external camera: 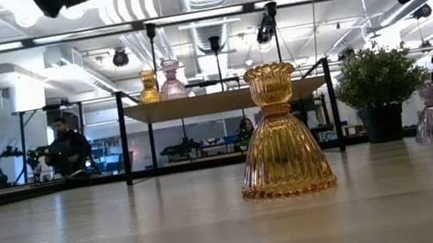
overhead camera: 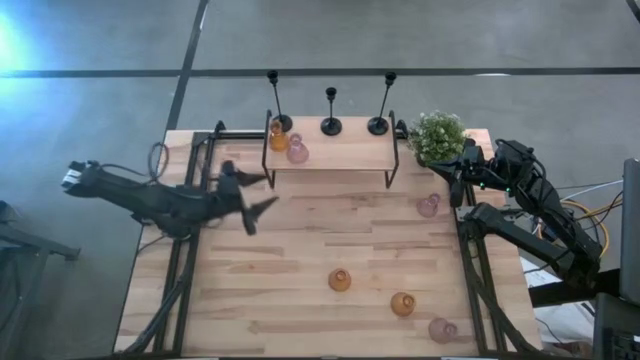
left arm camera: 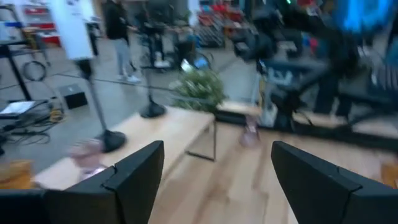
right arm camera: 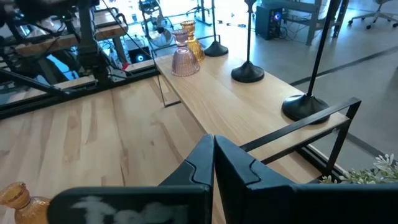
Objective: Pick & Place candle stick holders
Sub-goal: Put the left orange glass candle holder on the shelf
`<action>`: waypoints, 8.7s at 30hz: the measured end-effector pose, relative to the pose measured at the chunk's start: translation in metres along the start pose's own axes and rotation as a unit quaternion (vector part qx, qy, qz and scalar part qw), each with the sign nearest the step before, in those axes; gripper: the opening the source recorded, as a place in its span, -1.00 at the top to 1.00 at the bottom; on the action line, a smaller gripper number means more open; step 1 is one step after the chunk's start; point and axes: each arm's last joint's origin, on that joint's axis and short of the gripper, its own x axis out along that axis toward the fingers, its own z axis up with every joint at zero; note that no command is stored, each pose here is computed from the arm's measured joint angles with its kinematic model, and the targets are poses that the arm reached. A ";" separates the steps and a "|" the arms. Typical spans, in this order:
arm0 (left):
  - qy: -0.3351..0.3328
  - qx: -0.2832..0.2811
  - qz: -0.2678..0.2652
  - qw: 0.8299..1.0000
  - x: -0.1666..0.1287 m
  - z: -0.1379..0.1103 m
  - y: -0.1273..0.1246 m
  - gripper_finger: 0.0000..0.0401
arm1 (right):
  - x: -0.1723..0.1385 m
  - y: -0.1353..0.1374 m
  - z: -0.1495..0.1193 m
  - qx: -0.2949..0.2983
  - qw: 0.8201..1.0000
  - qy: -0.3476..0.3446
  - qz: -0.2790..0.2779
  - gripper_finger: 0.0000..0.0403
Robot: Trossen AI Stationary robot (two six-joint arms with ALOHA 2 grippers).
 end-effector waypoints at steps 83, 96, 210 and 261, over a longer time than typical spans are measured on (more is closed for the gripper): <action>0.311 0.112 -0.190 0.924 0.033 -0.090 -0.037 -0.50 | 0.148 0.237 -0.112 -0.084 0.914 0.354 0.179 0.86; 0.293 0.103 -0.197 0.930 0.042 -0.093 -0.045 -0.50 | 0.183 0.237 -0.143 -0.076 0.918 0.358 0.154 0.26; 0.224 -0.008 -0.232 0.946 0.102 -0.198 -0.090 -0.50 | 0.002 0.070 -0.033 -0.085 0.983 -0.070 -0.150 0.96; 0.178 -0.030 0.047 0.982 0.171 -0.033 -0.083 0.36 | 0.002 0.070 -0.033 -0.086 0.982 -0.070 -0.150 0.96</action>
